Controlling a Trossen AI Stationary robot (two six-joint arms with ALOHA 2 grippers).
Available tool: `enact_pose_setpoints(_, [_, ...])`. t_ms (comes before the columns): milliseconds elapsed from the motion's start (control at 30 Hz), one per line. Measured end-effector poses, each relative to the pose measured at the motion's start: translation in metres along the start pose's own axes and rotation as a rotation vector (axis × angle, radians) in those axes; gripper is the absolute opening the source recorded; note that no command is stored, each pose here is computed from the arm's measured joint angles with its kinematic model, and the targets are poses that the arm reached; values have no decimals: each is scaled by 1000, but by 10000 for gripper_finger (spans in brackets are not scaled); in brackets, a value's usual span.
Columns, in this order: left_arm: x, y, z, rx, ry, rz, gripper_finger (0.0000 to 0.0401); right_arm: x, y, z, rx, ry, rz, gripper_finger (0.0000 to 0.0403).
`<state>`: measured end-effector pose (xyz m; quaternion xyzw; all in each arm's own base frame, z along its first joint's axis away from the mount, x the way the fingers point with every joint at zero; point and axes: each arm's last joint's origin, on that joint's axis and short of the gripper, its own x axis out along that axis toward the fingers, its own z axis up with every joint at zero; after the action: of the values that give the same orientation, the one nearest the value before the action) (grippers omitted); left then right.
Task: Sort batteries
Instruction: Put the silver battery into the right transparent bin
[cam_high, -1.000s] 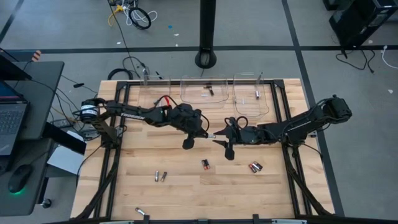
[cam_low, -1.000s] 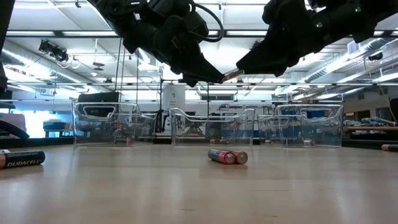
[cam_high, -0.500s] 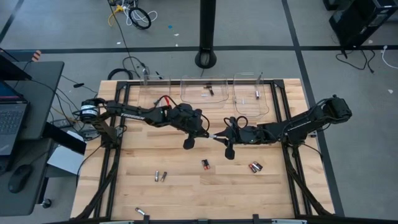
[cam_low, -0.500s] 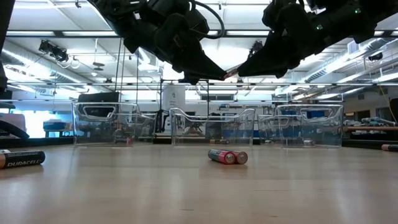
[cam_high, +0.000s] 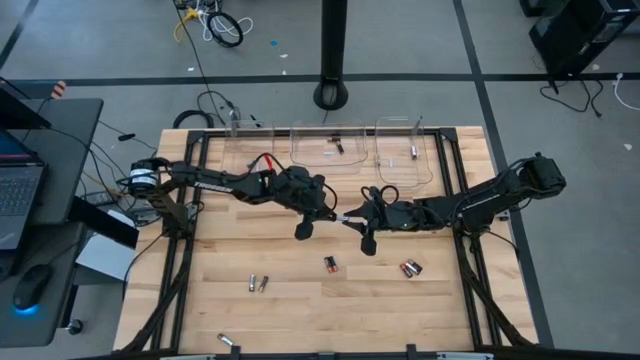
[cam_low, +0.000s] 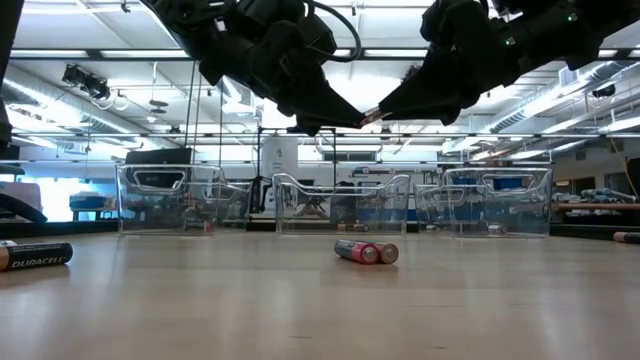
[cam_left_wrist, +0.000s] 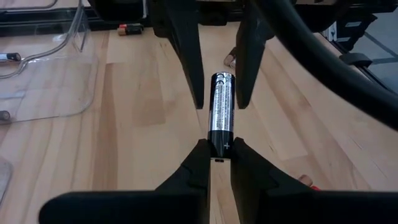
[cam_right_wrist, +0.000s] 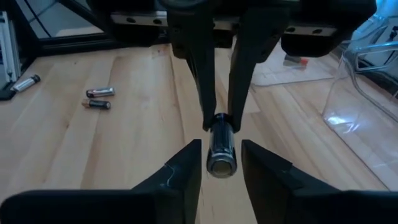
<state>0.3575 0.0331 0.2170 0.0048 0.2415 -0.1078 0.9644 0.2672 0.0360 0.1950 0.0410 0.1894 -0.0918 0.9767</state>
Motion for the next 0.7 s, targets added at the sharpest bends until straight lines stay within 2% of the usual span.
enact_pose_setpoints(200, [0,0,0,0,0,-2,42,0,1,0,0,7,29,116])
enact_pose_setpoints(400, [0,0,-1,-3,6,-2,42,1,-2,0,3,5,19,64])
enact_pose_setpoints(567, [0,0,-1,-1,7,-2,44,1,-3,1,4,0,17,64])
enact_pose_setpoints(700, [0,0,-1,1,6,-2,62,1,-3,1,-1,-1,18,64])
